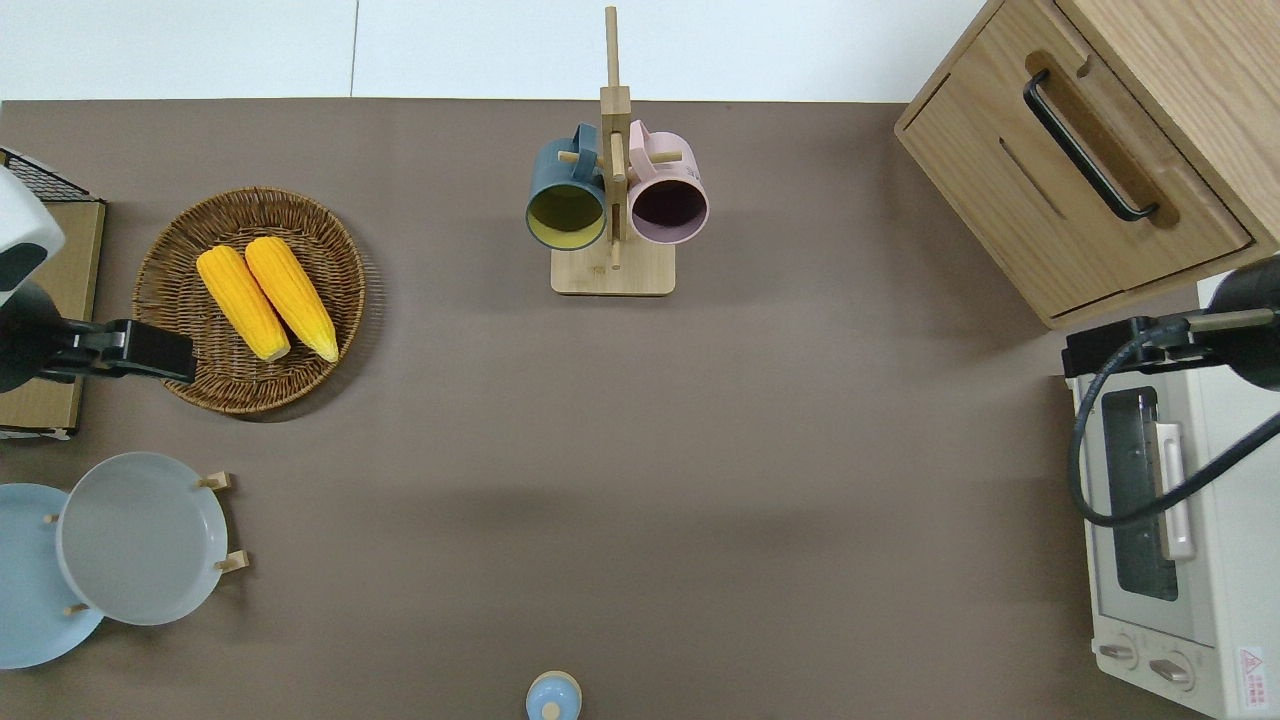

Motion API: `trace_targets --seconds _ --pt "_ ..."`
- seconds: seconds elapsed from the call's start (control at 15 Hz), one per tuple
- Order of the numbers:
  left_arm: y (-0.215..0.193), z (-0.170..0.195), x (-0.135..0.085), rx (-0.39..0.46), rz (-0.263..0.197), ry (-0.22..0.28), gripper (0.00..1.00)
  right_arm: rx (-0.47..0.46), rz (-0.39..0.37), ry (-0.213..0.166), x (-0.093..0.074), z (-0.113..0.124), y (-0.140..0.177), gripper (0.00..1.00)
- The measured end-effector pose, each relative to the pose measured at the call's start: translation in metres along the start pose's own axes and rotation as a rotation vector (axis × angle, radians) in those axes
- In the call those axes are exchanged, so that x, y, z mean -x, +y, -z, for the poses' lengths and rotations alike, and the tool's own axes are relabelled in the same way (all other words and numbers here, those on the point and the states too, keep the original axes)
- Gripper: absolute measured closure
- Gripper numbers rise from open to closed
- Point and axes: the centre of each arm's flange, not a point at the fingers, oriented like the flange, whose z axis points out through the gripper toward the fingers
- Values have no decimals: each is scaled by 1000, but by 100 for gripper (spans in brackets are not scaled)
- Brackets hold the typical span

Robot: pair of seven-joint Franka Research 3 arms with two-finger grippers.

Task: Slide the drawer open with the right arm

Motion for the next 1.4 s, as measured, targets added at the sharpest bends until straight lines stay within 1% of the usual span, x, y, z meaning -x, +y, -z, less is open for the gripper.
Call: trace_targets --seconds 1.4 --pt "0 0 0 0 0 0 0 1 9 2 0 0 -5 1"
